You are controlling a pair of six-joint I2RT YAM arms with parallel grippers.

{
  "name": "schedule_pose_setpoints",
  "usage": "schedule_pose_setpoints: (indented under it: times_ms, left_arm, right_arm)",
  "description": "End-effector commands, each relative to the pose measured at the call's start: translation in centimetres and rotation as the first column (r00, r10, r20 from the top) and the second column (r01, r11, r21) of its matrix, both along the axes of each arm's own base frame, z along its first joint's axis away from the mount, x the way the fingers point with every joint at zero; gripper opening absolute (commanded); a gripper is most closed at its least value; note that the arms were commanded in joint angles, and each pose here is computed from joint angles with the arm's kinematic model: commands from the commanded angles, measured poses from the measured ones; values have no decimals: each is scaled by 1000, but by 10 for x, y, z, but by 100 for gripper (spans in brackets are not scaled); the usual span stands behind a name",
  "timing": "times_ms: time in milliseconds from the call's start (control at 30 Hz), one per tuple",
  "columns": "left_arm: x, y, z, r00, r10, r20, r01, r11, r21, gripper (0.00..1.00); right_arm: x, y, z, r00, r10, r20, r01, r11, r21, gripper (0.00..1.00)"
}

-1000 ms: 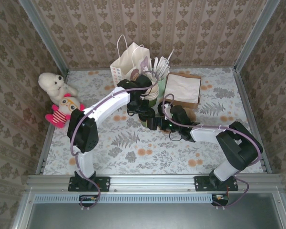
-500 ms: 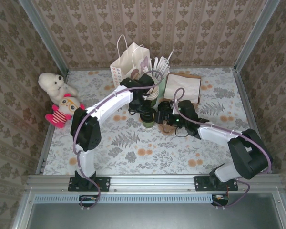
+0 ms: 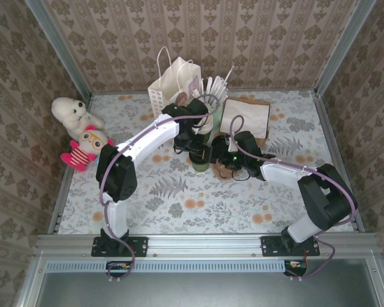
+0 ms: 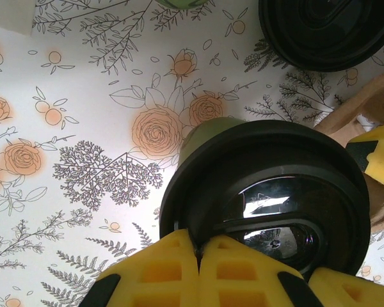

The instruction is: Pack the takeout coffee

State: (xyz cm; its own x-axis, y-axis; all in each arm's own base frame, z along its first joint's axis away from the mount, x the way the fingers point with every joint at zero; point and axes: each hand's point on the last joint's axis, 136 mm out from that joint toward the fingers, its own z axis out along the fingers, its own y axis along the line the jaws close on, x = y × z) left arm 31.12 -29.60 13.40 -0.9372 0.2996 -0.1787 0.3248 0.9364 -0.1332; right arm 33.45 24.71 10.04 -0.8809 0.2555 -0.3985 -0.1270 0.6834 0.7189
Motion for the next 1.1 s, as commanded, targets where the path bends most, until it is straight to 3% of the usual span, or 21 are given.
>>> schedule_pose_setpoints:
  times_ms: [0,267,533,1067]
  left_arm:
    - [-22,-4,-28,992,-48,-117,52,998,32,4]
    - [-21,-8,-21,992,-53,-111,55,998,11,4]
    - [-21,-9,-11,993,-51,-104,50,999,-13,8]
    - [-14,-19,30,998,-22,-53,11,980,-200,14]
  right_arm:
    - [-14,-5,-20,995,-11,-99,7,999,-36,97]
    - [2,13,14,992,14,-128,-10,1000,26,96]
    - [0,14,-22,968,-20,-252,23,1000,8,92]
    - [-3,9,-18,967,-28,-255,18,999,-39,92]
